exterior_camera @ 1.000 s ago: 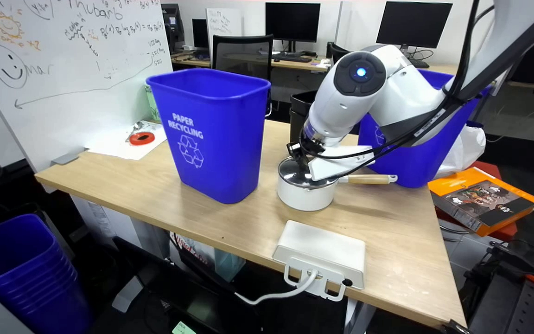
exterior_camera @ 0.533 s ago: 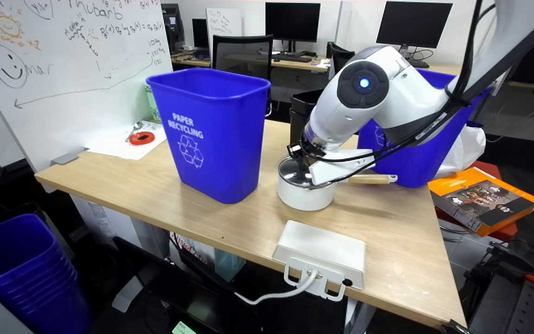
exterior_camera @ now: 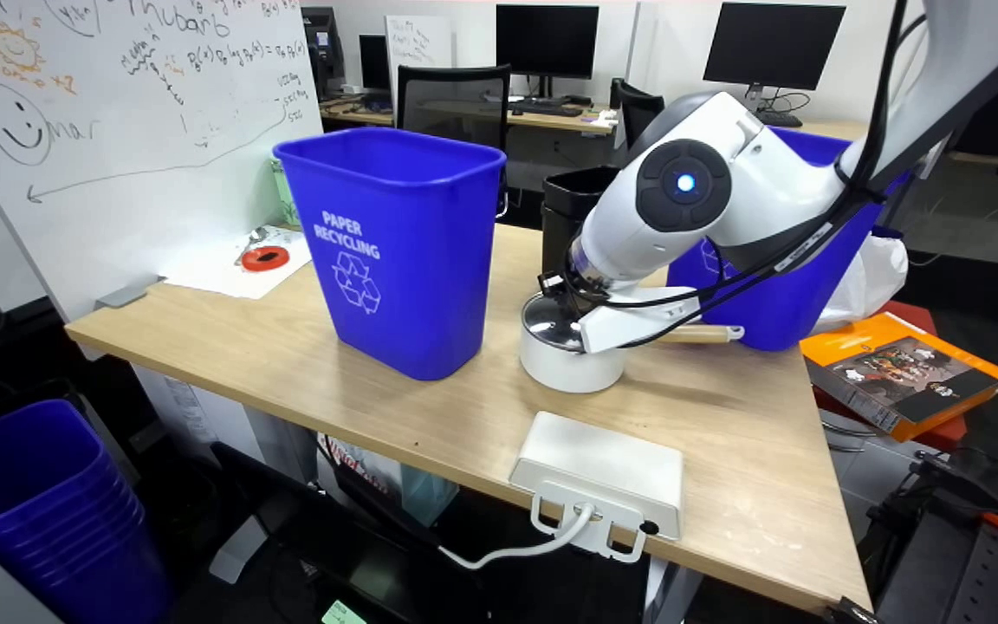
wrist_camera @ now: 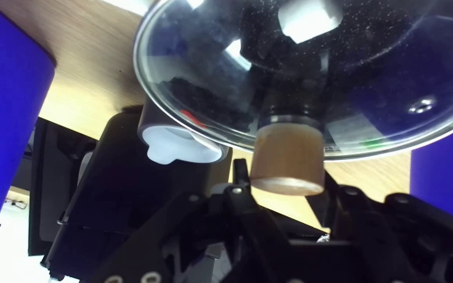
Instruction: Place the lid on the white pot
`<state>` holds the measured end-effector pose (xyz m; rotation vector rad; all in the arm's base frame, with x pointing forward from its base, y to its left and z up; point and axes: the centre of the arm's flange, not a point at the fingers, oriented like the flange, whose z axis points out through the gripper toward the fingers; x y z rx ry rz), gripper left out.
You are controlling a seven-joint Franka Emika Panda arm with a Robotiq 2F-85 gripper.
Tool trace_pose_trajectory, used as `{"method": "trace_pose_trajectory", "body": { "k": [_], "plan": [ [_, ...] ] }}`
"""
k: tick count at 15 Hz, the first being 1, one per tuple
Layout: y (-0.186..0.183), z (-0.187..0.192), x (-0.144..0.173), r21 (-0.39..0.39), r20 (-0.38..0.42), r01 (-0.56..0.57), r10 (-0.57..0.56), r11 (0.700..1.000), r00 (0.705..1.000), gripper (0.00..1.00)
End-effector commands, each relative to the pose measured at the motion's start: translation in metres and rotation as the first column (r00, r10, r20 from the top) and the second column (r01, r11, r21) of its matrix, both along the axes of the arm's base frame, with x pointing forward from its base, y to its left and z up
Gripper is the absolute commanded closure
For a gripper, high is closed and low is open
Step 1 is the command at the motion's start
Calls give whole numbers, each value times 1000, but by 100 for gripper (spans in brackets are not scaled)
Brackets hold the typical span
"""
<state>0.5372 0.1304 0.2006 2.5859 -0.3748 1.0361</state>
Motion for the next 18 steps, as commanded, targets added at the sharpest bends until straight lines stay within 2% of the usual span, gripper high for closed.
{"method": "trace_pose_trajectory", "body": {
  "k": [1,10,18],
  "plan": [
    [-6,-13,-3,-34,12,17,-16,999,1000,85],
    [-7,-11,0,-36,32,42,-40,998,999,85],
    [-10,-9,2,-78,71,-17,23,997,997,85]
  ]
}}
